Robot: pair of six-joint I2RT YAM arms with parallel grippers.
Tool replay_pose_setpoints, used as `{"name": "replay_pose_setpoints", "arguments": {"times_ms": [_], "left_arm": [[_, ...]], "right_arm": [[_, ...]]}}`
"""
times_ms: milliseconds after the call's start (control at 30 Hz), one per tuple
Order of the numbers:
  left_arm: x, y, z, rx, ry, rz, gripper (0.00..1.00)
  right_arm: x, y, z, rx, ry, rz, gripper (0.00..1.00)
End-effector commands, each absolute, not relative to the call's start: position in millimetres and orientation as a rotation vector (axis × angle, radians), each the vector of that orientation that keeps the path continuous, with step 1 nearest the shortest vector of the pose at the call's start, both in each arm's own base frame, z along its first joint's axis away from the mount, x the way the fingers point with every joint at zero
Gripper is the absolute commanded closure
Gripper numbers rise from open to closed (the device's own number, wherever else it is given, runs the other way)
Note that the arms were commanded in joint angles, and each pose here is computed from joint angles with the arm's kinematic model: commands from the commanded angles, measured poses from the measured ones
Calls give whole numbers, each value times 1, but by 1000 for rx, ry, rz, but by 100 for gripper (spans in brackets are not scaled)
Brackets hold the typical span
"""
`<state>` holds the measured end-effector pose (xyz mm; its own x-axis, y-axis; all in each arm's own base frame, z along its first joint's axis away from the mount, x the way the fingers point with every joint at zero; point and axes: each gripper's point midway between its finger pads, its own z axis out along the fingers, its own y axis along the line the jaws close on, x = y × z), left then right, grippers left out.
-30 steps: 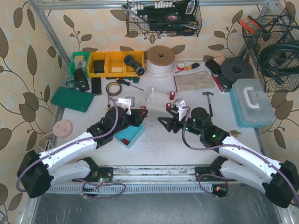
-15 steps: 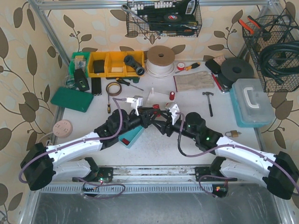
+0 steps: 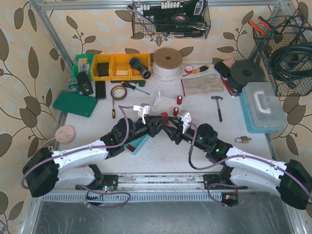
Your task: Install the large spring
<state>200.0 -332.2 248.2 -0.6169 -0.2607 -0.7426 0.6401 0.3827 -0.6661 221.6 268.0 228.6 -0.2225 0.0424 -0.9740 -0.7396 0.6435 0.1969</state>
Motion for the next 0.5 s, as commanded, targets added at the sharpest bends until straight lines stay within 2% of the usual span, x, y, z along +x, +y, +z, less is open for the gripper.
{"name": "replay_pose_setpoints", "arguments": {"times_ms": [0,200,300,467], "left_arm": [[197,-339,278,286,1690,-1458,95],[195,-345,276,289,1685,-1467,95],[193,-350,271,301,1726,-1454,95],[191,-349,261,308,1758,-1429,93]], "right_arm": [[224,261,258,-511,1503,802,49],[226,270,261,-567,1465,748,50],[228,268,262,-560,1459,723,56],[228,263,262,-556,1448,691,80]]}}
